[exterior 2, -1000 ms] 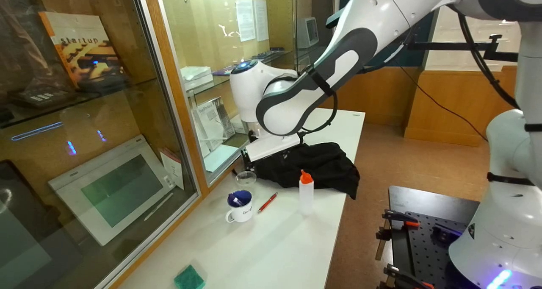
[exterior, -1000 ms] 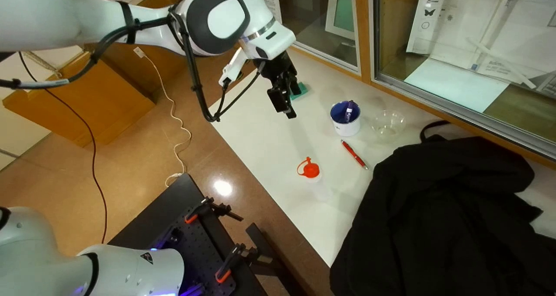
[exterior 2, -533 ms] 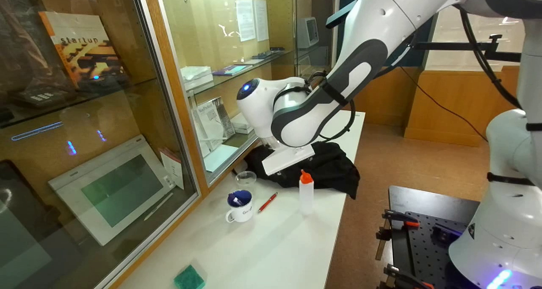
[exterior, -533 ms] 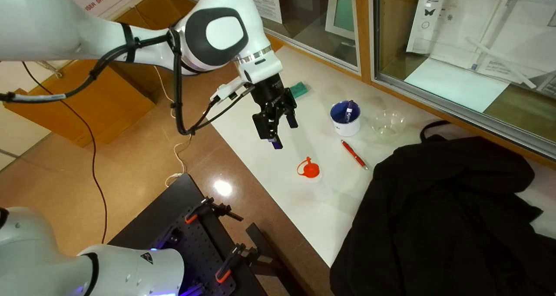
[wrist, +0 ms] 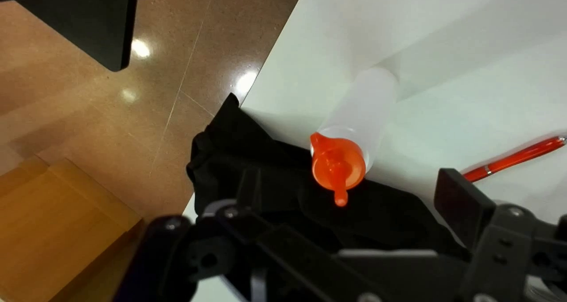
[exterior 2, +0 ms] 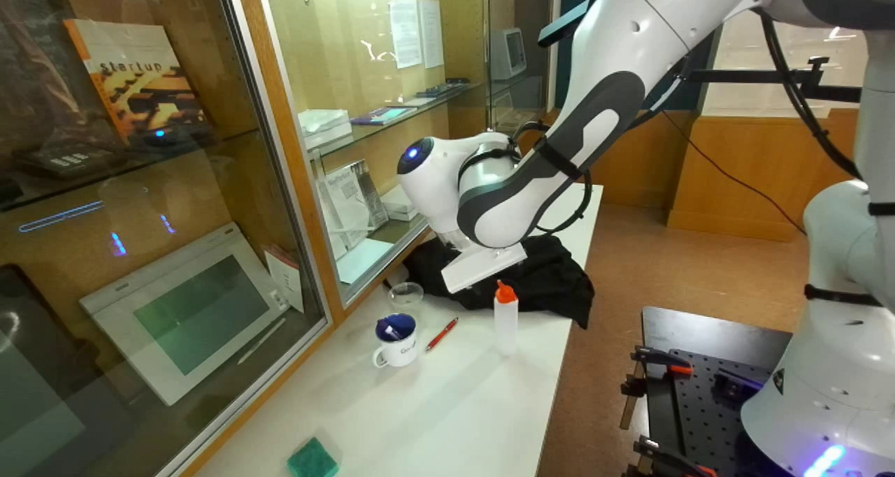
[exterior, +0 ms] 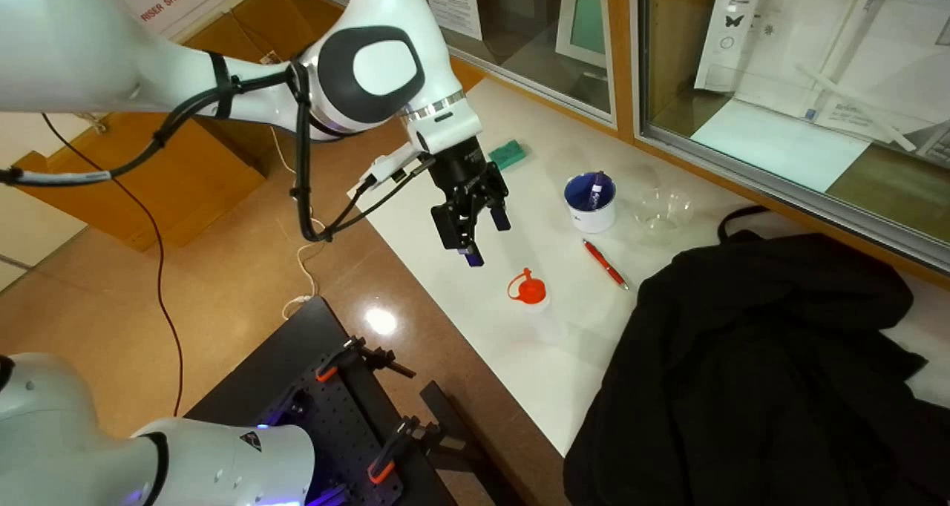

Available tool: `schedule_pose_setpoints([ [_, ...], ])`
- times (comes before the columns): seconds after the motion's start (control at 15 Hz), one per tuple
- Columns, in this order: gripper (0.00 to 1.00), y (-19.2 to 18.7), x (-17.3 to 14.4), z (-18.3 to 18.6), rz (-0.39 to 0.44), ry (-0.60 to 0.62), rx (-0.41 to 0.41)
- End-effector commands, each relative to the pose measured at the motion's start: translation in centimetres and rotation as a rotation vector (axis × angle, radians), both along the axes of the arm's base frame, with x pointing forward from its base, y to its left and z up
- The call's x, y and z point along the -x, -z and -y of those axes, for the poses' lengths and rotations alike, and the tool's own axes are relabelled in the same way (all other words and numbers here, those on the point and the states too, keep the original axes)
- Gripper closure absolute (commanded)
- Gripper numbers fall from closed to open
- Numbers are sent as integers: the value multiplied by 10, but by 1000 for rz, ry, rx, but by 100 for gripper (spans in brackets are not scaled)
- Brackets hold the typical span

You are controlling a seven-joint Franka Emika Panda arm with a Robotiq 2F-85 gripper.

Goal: Uncover the squeeze bottle, move it to the left, and then cover it with the red lid

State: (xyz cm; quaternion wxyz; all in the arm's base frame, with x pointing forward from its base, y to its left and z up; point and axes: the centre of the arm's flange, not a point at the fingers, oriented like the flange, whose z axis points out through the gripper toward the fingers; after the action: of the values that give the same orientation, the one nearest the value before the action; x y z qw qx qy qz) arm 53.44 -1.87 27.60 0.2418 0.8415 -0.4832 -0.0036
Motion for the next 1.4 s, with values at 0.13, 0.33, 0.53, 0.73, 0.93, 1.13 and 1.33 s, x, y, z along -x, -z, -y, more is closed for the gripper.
schedule_pose_setpoints([
  [0.13,0,4,7,31,61,-55,36],
  [0.33,0,11,9,43,71,-60,-19],
  [0.53,0,17,12,52,89,-74,-98],
  [0.73,0,22,16,56,87,-93,-168],
  [0.93,0,25,21,59,73,-87,-204],
  [1.13,26,27,23,60,69,-68,-218],
  [1.33,49,27,24,61,70,-57,-212],
])
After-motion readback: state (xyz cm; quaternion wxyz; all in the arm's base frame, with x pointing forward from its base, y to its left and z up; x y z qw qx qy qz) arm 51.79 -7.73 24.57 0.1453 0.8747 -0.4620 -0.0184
